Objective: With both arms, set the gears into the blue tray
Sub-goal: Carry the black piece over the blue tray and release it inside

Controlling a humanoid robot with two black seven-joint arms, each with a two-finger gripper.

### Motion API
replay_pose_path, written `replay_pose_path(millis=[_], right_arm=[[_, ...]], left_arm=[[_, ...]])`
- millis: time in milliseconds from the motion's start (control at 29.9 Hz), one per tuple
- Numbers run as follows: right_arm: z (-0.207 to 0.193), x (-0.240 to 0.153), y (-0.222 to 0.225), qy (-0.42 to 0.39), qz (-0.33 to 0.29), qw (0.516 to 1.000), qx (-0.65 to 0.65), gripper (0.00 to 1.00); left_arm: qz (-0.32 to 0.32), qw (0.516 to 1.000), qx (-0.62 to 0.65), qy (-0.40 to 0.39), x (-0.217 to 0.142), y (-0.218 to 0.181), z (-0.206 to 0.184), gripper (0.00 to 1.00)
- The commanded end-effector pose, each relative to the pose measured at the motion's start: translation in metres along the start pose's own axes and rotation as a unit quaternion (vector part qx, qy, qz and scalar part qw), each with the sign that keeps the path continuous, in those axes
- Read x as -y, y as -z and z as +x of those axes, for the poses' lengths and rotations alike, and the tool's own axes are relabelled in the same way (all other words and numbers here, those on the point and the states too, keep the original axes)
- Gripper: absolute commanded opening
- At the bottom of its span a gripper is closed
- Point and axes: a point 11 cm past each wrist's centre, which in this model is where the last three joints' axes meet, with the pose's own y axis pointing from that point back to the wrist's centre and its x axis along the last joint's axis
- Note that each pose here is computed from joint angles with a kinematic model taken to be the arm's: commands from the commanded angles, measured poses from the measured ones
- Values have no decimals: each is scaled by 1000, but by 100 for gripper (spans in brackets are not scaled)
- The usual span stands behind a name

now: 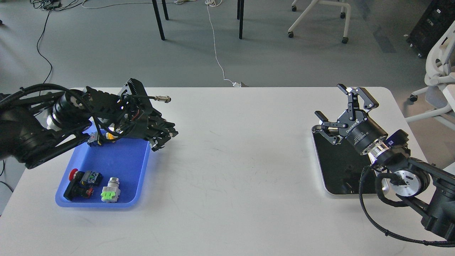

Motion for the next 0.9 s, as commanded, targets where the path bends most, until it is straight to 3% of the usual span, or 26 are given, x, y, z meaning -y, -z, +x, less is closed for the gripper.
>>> replay_pose_path(millis=[0,502,635,769,803,869], right_arm=[[-2,2,-2,2,-1,1000,2,99],[-2,2,-2,1,-1,1000,0,99],[-2,2,-1,1,-1,1000,0,99],[-2,2,-1,1,0,1000,0,99],[-2,2,-1,1,0,1000,0,99],[-1,2,-1,0,0,1000,0,99]], left_arm=[[19,999,-29,28,-17,10,-38,18],[29,994,-77,75,-14,11,-95,25],[31,993,-82,80,-13,12,-100,33],[35,992,-85,82,-13,14,-103,46],[36,992,-85,82,-14,15,-103,53],[37,993,-84,79,-13,15,-102,79]])
